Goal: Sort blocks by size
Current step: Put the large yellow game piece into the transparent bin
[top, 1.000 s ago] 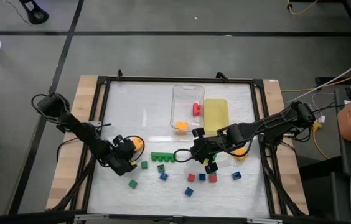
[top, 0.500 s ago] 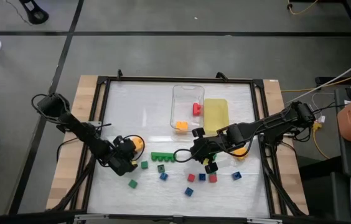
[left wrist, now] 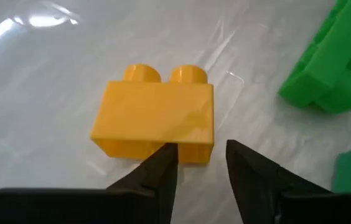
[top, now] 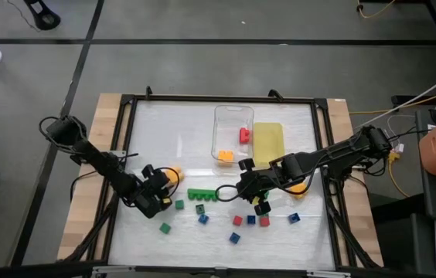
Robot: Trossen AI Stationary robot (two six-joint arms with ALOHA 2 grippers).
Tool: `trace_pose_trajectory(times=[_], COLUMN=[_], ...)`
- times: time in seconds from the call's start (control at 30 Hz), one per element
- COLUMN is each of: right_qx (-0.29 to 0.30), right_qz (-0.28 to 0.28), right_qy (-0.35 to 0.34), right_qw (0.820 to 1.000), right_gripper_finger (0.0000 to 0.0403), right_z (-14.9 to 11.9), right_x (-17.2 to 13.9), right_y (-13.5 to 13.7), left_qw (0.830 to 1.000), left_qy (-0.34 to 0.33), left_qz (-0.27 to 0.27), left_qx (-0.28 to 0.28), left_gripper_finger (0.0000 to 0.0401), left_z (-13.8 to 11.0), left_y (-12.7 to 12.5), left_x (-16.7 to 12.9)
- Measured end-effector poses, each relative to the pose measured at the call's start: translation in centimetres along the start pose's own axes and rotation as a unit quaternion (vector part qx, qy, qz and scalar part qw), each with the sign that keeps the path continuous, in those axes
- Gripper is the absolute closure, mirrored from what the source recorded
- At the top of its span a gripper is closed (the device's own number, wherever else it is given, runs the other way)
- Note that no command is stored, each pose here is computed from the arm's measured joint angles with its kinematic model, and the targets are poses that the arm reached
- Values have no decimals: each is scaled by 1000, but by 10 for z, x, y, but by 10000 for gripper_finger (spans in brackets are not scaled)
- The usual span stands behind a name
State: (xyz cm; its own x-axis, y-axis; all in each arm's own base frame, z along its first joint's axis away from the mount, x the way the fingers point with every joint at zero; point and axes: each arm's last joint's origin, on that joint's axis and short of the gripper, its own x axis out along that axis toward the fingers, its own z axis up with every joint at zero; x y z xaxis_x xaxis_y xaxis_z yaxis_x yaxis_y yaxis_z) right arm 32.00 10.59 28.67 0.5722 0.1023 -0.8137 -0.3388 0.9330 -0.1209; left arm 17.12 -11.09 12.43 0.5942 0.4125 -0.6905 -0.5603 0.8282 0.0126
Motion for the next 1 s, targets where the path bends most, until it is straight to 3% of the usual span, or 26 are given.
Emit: trace_pose_trajectory(times=[0.37,0.87,1.0], right_qx=[0,0,0], right_qz=[0,0,0], right_qy=[0,-1,-1], right_qw=[1000,1000,1000], right_gripper_finger=[240,240,240], right_z=[0,0,0], right_x=[0,0,0], right_y=[0,0,0], left_qw=[999,998,998], left_qy=[-20,-52,-56], left_qz=[1,5,7], left_qx=[-32,17,36], left_gripper_finger=[301,302,320], left_z=[-10,-7,-5], left_y=[15,23,23], left_x=[15,27,29])
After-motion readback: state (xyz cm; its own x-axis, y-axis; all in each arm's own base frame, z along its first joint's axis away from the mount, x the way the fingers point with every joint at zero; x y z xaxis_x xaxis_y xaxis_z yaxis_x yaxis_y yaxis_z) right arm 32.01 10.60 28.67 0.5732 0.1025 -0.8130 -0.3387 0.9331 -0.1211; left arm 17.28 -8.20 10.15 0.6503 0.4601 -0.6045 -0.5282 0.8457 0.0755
